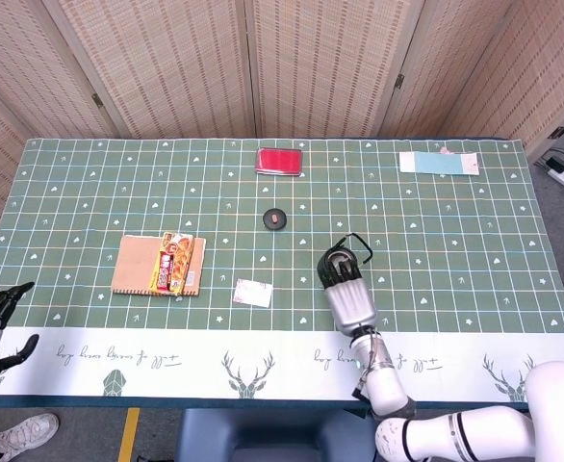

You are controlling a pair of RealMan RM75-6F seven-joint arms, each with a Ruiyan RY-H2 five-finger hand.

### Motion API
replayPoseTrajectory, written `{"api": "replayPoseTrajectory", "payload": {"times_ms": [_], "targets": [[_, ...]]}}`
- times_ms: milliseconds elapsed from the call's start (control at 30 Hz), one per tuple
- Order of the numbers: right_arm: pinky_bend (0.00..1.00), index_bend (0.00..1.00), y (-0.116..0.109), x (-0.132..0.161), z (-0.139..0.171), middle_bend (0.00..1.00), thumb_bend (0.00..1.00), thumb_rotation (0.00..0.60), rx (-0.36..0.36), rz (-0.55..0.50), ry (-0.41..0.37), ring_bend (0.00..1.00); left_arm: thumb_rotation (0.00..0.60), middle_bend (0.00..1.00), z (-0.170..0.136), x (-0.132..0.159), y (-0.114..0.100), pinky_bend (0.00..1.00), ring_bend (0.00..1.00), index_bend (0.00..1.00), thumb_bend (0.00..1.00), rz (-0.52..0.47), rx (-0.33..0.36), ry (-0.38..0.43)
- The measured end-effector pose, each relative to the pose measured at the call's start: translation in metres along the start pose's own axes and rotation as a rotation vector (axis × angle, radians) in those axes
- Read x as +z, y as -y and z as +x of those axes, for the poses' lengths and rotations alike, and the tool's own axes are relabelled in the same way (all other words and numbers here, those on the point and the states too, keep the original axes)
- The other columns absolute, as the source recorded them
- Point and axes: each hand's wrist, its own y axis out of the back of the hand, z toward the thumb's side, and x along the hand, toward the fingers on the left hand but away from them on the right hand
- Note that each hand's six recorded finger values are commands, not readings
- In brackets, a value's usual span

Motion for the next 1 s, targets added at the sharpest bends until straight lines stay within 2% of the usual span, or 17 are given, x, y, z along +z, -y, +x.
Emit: {"api": "replayPoseTrajectory", "payload": {"times_ms": [100, 200, 233, 300, 367, 433, 533, 567, 600, 667, 733, 867, 933, 1000], "targets": [[0.0, 0.0, -0.004, -0.004, 0.006, 0.0, 0.44, 0.6, 0.039, -0.001, -0.022, 0.0, 0.6, 0.14, 0.0, -0.001, -0.001, 0.12, 0.16, 0.09, 0.35, -0.004, 0.002, 0.0], [0.0, 0.02, -0.019, -0.011, 0.013, 0.0, 0.44, 0.6, 0.027, -0.005, -0.03, 0.0, 0.6, 0.14, 0.0, -0.001, -0.001, 0.12, 0.16, 0.1, 0.35, -0.004, 0.002, -0.001], [0.0, 0.05, -0.026, -0.016, 0.015, 0.0, 0.44, 0.6, 0.019, -0.006, -0.024, 0.0, 0.6, 0.14, 0.001, -0.002, 0.0, 0.12, 0.16, 0.1, 0.35, -0.003, 0.001, -0.002], [0.0, 0.19, -0.036, -0.021, 0.017, 0.0, 0.44, 0.6, 0.01, -0.013, -0.007, 0.0, 0.6, 0.14, 0.001, -0.001, 0.0, 0.12, 0.16, 0.11, 0.35, -0.001, -0.002, -0.002], [0.0, 0.25, -0.045, -0.026, 0.018, 0.01, 0.44, 0.6, 0.011, -0.025, 0.012, 0.0, 0.6, 0.14, 0.002, -0.001, 0.0, 0.12, 0.16, 0.11, 0.35, -0.001, -0.001, -0.002], [0.0, 0.26, -0.053, -0.03, 0.019, 0.08, 0.44, 0.6, 0.016, -0.036, 0.031, 0.0, 0.6, 0.14, 0.002, -0.001, 0.0, 0.13, 0.16, 0.11, 0.35, -0.002, 0.001, -0.003], [0.0, 0.26, -0.064, -0.036, 0.02, 0.29, 0.44, 0.6, 0.03, -0.051, 0.059, 0.08, 0.6, 0.14, 0.002, -0.002, -0.001, 0.13, 0.16, 0.1, 0.35, -0.003, 0.003, -0.005], [0.03, 0.27, -0.066, -0.039, 0.02, 0.37, 0.44, 0.6, 0.039, -0.053, 0.07, 0.15, 0.6, 0.14, 0.002, -0.002, -0.001, 0.13, 0.16, 0.1, 0.35, -0.004, 0.003, -0.005], [0.05, 0.27, -0.068, -0.04, 0.02, 0.41, 0.44, 0.6, 0.046, -0.054, 0.077, 0.19, 0.6, 0.14, 0.002, -0.002, -0.001, 0.13, 0.16, 0.1, 0.35, -0.005, 0.003, -0.005], [0.16, 0.28, -0.07, -0.043, 0.018, 0.49, 0.44, 0.6, 0.063, -0.055, 0.095, 0.28, 0.6, 0.14, 0.002, -0.003, -0.001, 0.13, 0.16, 0.1, 0.35, -0.007, 0.004, -0.005], [0.24, 0.29, -0.071, -0.046, 0.015, 0.5, 0.44, 0.6, 0.084, -0.057, 0.114, 0.31, 0.6, 0.14, 0.002, -0.003, -0.002, 0.13, 0.17, 0.1, 0.35, -0.008, 0.007, -0.006], [0.3, 0.29, -0.073, -0.051, 0.008, 0.52, 0.44, 0.6, 0.126, -0.065, 0.158, 0.35, 0.6, 0.14, 0.002, -0.003, -0.002, 0.13, 0.17, 0.1, 0.35, -0.01, 0.008, -0.006], [0.38, 0.29, -0.073, -0.053, 0.004, 0.57, 0.44, 0.6, 0.154, -0.072, 0.182, 0.41, 0.6, 0.14, 0.002, -0.004, -0.002, 0.13, 0.17, 0.1, 0.35, -0.013, 0.009, -0.005], [0.48, 0.28, -0.073, -0.054, 0.0, 0.67, 0.44, 0.6, 0.181, -0.077, 0.203, 0.52, 0.6, 0.14, 0.002, -0.004, -0.003, 0.13, 0.17, 0.1, 0.35, -0.016, 0.01, -0.005]]}}
